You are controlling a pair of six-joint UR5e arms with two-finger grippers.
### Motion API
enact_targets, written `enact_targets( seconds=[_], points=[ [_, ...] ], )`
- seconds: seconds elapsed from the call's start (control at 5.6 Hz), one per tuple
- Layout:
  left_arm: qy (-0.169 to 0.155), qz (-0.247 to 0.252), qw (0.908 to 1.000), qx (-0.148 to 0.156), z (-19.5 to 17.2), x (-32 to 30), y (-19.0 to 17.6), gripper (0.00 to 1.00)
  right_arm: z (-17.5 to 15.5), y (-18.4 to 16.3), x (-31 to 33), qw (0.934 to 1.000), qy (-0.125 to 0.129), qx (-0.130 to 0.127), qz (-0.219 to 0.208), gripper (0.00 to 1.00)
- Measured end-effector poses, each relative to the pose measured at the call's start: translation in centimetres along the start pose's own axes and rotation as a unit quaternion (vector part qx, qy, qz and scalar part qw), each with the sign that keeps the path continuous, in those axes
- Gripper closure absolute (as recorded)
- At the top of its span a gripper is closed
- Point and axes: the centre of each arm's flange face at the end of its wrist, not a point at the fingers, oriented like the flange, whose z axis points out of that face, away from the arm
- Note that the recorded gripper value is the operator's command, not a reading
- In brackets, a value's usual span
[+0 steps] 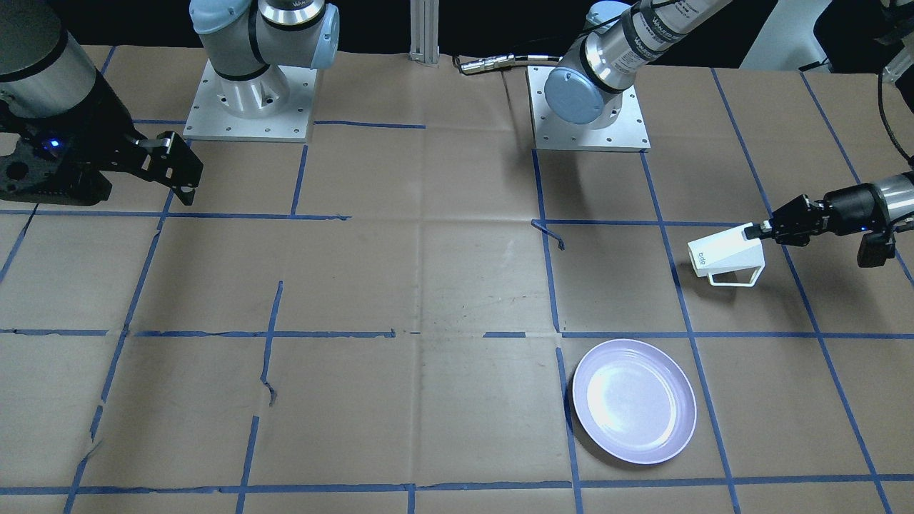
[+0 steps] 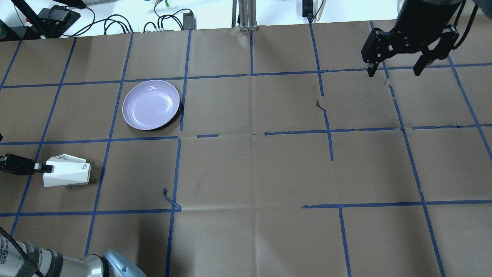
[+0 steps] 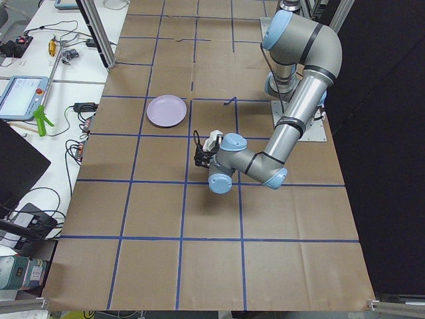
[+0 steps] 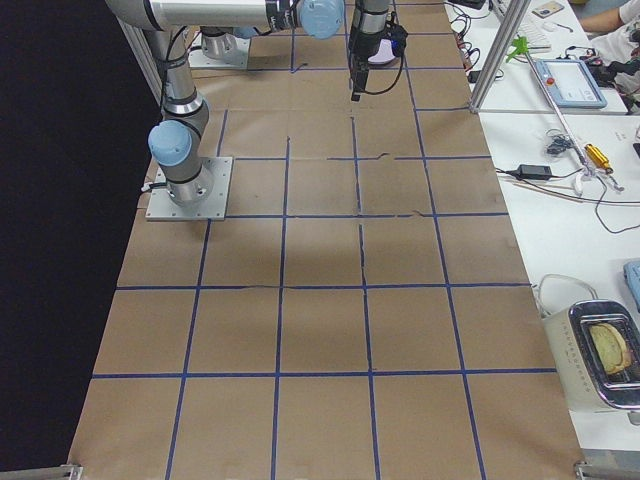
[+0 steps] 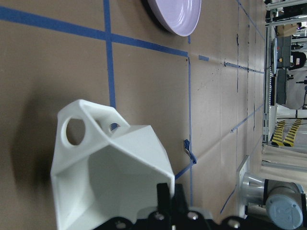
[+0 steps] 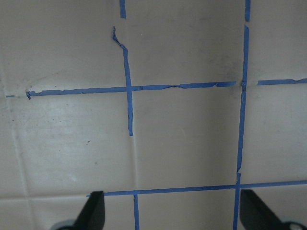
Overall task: Flip cup and place on plate
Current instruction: 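Lift the mug with the left gripper and carry it over the plate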
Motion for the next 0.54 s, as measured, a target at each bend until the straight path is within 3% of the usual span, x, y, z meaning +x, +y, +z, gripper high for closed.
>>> enact_targets(
  seconds=[0.36, 0.54],
  points=[
    [-0.094, 0.022, 0.9953, -0.008, -0.5, 7.6, -3.8, 1.00, 0.0, 0.0, 0.0, 1.0000, 0.000, 0.000, 0.000, 0.00],
    [-0.154, 0.043, 0.9869, -0.020, 0.7, 12.0, -6.2, 1.00, 0.0, 0.0, 0.0, 1.0000, 0.000, 0.000, 0.000, 0.00]
  ],
)
